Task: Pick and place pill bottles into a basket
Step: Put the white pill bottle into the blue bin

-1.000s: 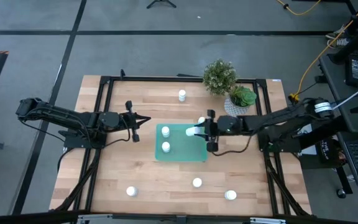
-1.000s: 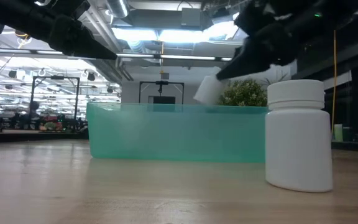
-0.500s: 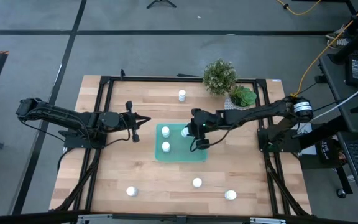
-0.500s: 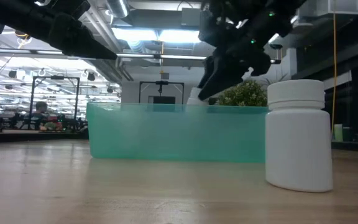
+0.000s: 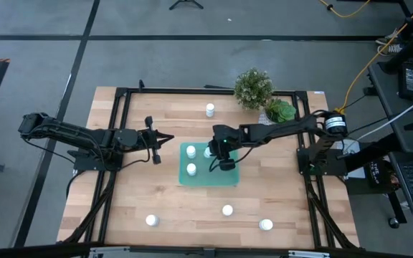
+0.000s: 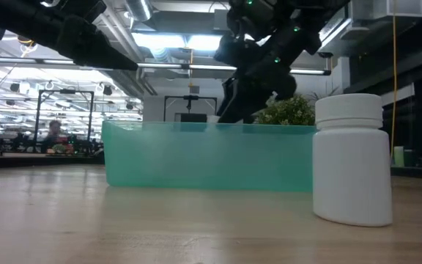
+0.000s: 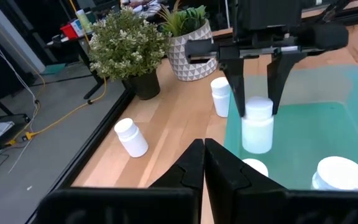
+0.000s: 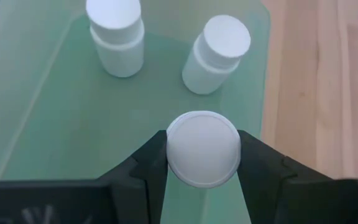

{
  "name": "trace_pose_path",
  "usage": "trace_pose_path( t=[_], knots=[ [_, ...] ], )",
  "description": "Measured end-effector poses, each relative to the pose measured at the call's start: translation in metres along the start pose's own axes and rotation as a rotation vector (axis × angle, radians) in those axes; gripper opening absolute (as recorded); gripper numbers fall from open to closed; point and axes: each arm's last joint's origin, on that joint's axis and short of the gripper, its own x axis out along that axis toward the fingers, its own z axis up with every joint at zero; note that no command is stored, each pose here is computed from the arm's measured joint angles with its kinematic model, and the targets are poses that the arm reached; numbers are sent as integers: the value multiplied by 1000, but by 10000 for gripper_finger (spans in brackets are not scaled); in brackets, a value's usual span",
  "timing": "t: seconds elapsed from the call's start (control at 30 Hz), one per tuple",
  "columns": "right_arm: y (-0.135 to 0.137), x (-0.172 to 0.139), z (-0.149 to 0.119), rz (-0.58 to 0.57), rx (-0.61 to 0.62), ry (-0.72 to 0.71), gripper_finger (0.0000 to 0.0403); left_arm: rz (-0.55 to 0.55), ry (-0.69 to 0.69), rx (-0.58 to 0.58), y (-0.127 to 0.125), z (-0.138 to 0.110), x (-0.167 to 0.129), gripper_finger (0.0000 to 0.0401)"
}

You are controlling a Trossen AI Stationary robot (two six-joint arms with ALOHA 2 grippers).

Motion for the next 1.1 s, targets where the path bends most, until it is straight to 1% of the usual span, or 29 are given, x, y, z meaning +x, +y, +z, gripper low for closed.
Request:
trace_pose_path(
  t=[0.3,0.5,0.67,0.77,0.9,1.0,1.1],
  knots=[
    [-2,19,5,15,2,46,152,0,1,1,0,0,0,5],
    [-5,19,4,9,13,47,152,3,1,2,0,0,0,8],
    [-15,18,0,-6,59,51,152,3,1,2,0,0,0,4],
    [-18,18,-1,-11,66,58,152,3,1,2,0,0,0,5],
    [-17,18,-1,25,65,47,157,3,2,2,0,0,0,8],
    [-16,18,-1,32,64,45,165,3,2,2,0,0,0,7],
    [-17,18,-1,32,64,45,158,3,2,2,0,0,0,4]
  ],
)
